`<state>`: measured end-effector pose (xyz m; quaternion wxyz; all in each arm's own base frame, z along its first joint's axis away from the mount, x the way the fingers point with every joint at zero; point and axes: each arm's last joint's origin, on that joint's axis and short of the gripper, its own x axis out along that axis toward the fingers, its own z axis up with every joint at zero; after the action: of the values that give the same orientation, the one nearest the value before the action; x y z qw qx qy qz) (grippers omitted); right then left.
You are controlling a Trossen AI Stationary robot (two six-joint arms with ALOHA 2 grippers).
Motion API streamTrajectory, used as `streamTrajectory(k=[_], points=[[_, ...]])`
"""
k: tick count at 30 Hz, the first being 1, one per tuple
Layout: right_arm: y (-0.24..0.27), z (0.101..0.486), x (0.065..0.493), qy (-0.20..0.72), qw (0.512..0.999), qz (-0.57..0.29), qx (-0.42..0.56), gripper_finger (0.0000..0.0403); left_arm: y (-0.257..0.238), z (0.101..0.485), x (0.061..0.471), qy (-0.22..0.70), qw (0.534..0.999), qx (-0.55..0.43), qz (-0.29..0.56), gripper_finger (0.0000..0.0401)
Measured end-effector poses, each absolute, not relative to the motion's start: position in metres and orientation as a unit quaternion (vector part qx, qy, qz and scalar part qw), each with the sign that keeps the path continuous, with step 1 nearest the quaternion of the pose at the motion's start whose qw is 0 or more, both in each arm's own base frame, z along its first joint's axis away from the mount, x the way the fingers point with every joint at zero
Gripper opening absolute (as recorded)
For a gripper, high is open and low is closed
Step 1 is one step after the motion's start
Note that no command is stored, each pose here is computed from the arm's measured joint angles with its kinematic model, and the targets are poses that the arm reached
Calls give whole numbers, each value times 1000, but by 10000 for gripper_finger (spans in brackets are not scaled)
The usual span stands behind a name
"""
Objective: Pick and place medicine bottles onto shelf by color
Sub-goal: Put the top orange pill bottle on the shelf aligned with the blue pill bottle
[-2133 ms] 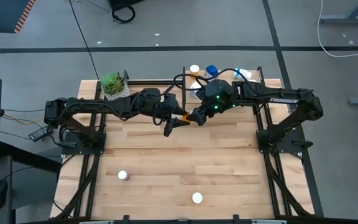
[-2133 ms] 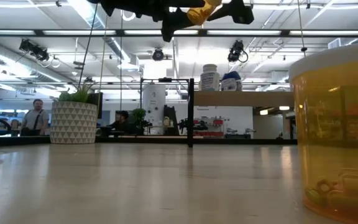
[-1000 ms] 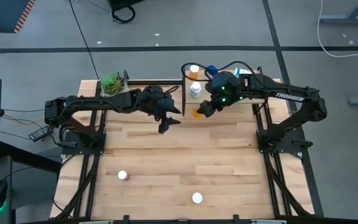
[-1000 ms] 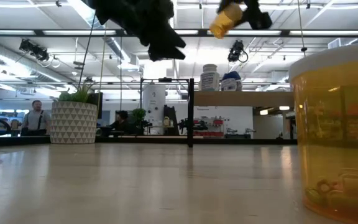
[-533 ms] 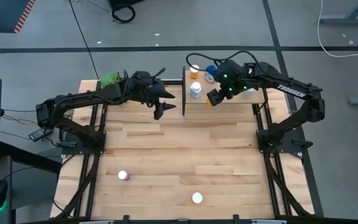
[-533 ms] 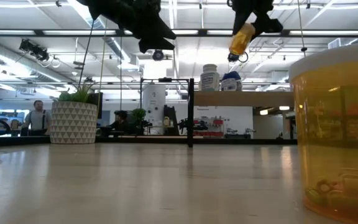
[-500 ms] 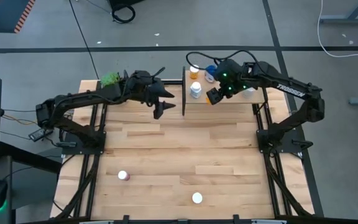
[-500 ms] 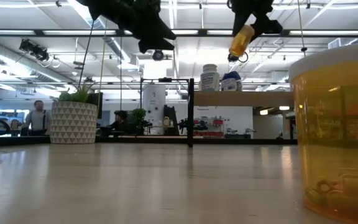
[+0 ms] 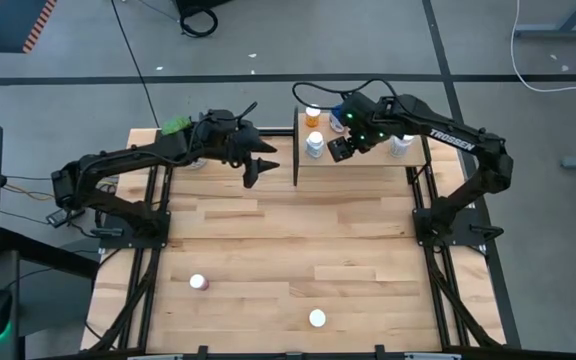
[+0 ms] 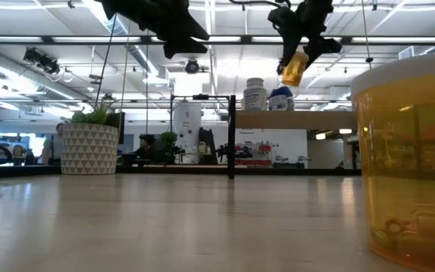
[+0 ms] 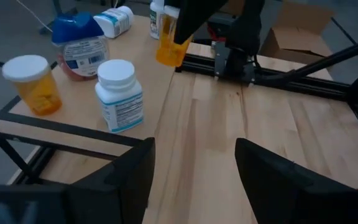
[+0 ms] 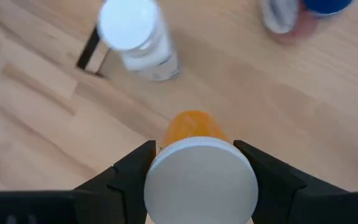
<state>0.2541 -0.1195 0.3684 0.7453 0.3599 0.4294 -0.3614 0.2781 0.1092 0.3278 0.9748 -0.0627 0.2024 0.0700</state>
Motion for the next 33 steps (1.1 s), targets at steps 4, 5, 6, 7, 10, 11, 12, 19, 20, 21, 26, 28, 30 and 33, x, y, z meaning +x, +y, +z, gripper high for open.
streamTrajectory(k=[4, 5, 6, 7, 10, 11, 12, 19, 20, 21, 26, 28, 30, 33], points=[[-127, 365, 259, 456, 724, -371, 362, 214, 109, 328, 276, 208, 973, -64, 72, 228], [-128, 366, 261, 467, 719, -370, 358, 214, 109, 329, 276, 204, 974, -63, 72, 228], [-129, 368, 264, 477, 716, -368, 353, 214, 109, 329, 276, 204, 974, -63, 72, 228], [-131, 370, 267, 487, 713, -366, 347, 214, 109, 329, 276, 205, 974, -64, 72, 228], [-138, 376, 279, 506, 708, -374, 322, 214, 111, 329, 275, 206, 974, -64, 75, 228], [-140, 378, 282, 509, 706, -376, 318, 214, 112, 329, 274, 206, 973, -65, 77, 228], [-142, 380, 285, 511, 704, -378, 316, 214, 112, 329, 273, 206, 973, -65, 79, 228], [-156, 370, 293, 544, 684, -377, 307, 214, 117, 331, 268, 206, 972, -68, 89, 228], [-157, 369, 293, 544, 683, -378, 308, 214, 117, 332, 268, 206, 972, -68, 89, 229], [-159, 368, 293, 546, 680, -380, 309, 214, 117, 331, 268, 208, 972, -68, 90, 229], [-169, 365, 290, 544, 671, -389, 319, 214, 117, 331, 266, 211, 971, -66, 92, 229], [-172, 365, 288, 543, 669, -392, 322, 216, 117, 331, 266, 212, 971, -66, 92, 228], [-174, 365, 287, 542, 668, -393, 326, 218, 118, 331, 266, 212, 971, -66, 93, 229], [-176, 365, 286, 541, 667, -394, 328, 219, 118, 331, 266, 212, 971, -65, 93, 228]])
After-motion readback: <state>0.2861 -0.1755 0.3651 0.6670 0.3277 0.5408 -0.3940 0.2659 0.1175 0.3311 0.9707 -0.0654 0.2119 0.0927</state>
